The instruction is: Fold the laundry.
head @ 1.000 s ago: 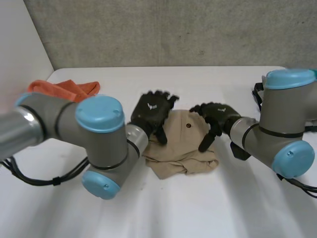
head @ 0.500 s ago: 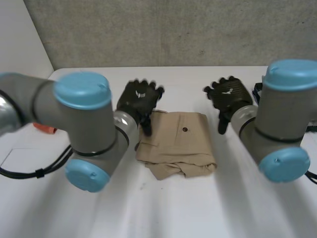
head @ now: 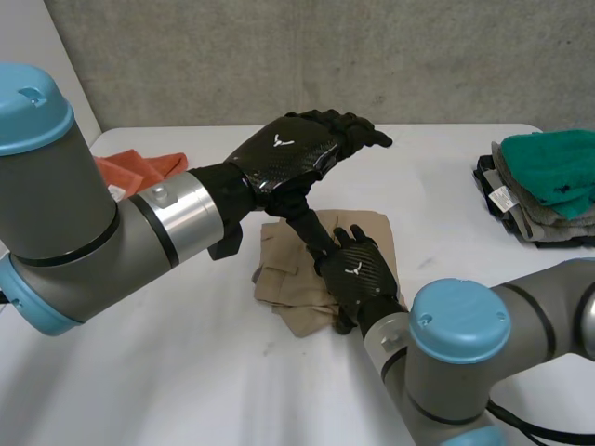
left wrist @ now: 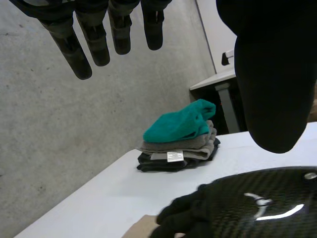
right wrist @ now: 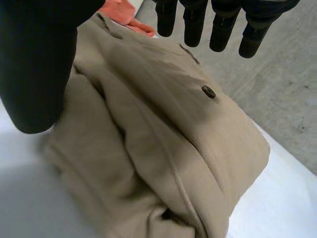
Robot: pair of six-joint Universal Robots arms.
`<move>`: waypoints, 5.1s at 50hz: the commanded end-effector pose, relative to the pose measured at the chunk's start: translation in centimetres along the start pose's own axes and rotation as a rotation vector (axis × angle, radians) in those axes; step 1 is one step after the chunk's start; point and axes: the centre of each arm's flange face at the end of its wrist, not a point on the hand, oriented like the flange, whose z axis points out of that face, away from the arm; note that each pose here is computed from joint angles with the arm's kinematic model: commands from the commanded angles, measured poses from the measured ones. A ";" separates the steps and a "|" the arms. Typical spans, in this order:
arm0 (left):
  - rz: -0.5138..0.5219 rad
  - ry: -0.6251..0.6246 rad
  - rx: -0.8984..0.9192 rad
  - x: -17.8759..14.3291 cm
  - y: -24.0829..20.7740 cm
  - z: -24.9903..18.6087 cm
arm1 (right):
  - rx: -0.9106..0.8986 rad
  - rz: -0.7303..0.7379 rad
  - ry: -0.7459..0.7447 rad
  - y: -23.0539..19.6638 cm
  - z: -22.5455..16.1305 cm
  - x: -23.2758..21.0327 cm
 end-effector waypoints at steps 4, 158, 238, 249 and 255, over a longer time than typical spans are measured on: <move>-0.014 -0.004 -0.015 0.3 0.5 -0.1 | 0.069 -0.015 0.088 0.4 3.5 0.4; 0.204 -0.806 0.198 -21.9 0.9 -3.3 | -0.081 0.090 -0.045 0.1 -0.1 10.7; 0.019 -0.739 -0.214 -18.2 11.8 -10.7 | -0.107 0.170 0.046 -9.4 1.5 10.1; 0.009 -0.701 -0.222 -17.0 12.2 -9.9 | -0.051 0.062 0.034 -12.5 -2.1 9.9; 0.013 -0.705 -0.215 -16.7 11.7 -10.1 | -0.195 0.207 -0.012 -8.0 0.3 7.9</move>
